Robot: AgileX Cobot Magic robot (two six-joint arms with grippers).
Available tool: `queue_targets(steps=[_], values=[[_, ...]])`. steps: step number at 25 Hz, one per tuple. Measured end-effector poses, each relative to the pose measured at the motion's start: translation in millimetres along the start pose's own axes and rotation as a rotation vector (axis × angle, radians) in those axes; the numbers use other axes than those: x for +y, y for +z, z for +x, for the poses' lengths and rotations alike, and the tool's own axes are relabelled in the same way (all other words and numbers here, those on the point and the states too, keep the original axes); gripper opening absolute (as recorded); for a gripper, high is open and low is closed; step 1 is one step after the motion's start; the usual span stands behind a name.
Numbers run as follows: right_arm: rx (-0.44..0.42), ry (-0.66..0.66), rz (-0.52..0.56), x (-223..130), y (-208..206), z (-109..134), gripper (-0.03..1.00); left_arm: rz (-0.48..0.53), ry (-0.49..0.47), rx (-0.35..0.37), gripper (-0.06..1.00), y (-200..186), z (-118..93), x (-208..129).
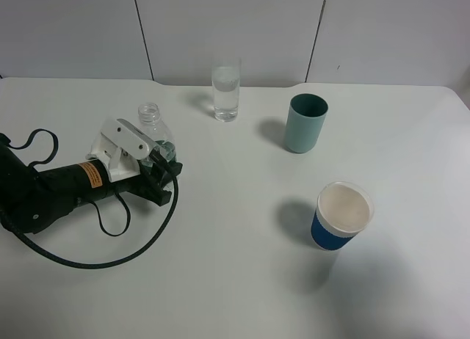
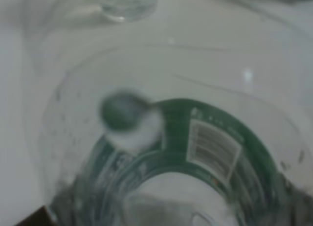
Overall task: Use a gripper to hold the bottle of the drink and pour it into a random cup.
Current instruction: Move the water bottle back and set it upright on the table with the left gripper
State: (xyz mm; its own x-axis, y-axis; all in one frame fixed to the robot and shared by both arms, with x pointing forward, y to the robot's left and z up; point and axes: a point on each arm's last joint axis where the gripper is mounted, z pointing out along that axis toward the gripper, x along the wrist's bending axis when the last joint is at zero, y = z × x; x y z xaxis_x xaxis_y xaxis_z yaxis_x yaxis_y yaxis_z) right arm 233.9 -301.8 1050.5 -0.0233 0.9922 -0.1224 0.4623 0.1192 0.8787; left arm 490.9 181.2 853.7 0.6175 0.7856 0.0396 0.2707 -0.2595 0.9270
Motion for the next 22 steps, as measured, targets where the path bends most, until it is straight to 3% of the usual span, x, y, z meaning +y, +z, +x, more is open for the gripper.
queue_targets(steps=[15, 22], values=[[0.0, 0.0, 0.0, 0.0, 0.0, 0.0, 0.74, 0.0, 0.001, -0.009, 0.54, 0.0, -0.9, 0.0], [0.0, 0.0, 0.0, 0.0, 0.0, 0.0, 0.74, 0.001, -0.007, 0.007, 0.78, 0.0, 0.7, -0.1]])
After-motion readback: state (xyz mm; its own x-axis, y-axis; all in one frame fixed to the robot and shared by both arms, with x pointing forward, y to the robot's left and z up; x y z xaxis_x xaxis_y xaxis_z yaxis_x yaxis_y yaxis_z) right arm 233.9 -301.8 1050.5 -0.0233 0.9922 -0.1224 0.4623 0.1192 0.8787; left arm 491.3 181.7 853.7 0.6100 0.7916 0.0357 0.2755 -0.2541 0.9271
